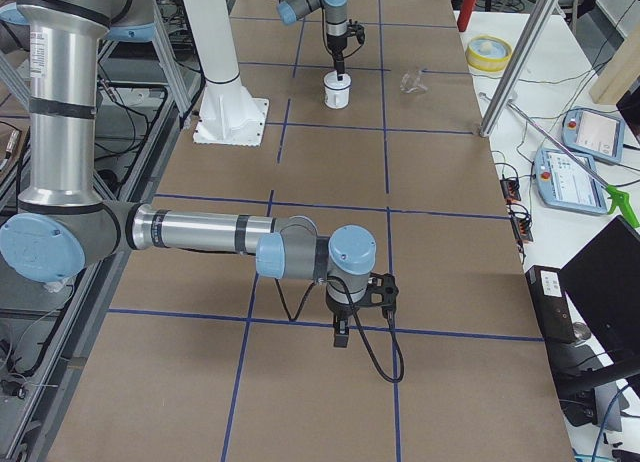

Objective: Place funnel on cup
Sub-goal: 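Lower the left gripper and close it on the lid's knob, then lift the white lid off the mug and carry it beside the mug, then lower the lid onto the table and open the left gripper, then move the left gripper up to the clear glass funnel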

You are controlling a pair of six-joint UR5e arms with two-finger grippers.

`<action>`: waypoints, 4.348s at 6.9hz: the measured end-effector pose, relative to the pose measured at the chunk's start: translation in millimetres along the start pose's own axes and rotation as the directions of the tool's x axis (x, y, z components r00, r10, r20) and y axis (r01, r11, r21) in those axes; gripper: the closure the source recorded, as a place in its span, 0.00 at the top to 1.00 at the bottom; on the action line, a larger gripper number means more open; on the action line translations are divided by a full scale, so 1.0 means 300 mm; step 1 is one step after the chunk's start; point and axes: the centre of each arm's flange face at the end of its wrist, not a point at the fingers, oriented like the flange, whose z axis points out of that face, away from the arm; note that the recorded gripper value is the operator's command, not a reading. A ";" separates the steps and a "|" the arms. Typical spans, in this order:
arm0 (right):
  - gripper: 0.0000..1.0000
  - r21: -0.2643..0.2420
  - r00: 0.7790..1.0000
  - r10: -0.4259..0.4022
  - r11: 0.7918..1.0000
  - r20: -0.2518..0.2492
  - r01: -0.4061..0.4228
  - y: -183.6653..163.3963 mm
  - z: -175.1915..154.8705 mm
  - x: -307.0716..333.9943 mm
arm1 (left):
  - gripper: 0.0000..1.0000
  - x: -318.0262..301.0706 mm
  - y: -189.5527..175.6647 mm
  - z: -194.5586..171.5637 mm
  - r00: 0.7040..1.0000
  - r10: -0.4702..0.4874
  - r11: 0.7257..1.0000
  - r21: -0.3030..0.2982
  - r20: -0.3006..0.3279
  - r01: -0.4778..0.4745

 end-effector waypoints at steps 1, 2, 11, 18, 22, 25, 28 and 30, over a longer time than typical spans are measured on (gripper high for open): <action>1.00 0.000 1.000 0.000 1.000 0.000 0.000 0.000 0.000 0.000 | 0.15 0.001 0.002 -0.004 1.000 0.001 1.000 -0.001 -0.003 -0.001; 1.00 0.000 1.000 0.000 1.000 0.000 0.000 0.000 0.000 0.000 | 0.14 0.002 0.005 -0.013 1.000 0.003 1.000 -0.001 -0.007 -0.003; 1.00 0.000 1.000 0.000 1.000 0.000 0.000 0.000 0.001 0.000 | 0.00 -0.314 0.036 -0.328 0.976 0.219 0.975 0.038 0.010 -0.219; 1.00 0.000 1.000 0.000 1.000 0.000 0.000 0.000 0.000 0.000 | 0.00 -0.588 -0.072 0.212 0.956 0.293 0.956 0.036 -0.007 -0.293; 1.00 0.000 1.000 0.000 1.000 0.000 0.000 0.000 0.000 0.000 | 0.18 -0.564 -0.078 0.241 0.955 0.296 0.955 0.030 -0.004 -0.296; 1.00 0.000 1.000 0.000 1.000 0.000 0.000 0.000 0.000 0.000 | 0.82 -0.553 -0.087 0.266 0.956 0.295 0.955 0.025 0.004 -0.295; 1.00 0.000 1.000 0.000 1.000 0.000 0.000 0.000 0.000 0.000 | 1.00 -0.527 -0.090 0.220 0.968 0.249 0.968 0.045 -0.021 -0.248; 1.00 0.000 1.000 0.000 1.000 0.000 0.000 0.000 0.000 0.000 | 1.00 -0.466 -0.163 0.086 0.986 0.139 0.985 0.112 -0.087 -0.129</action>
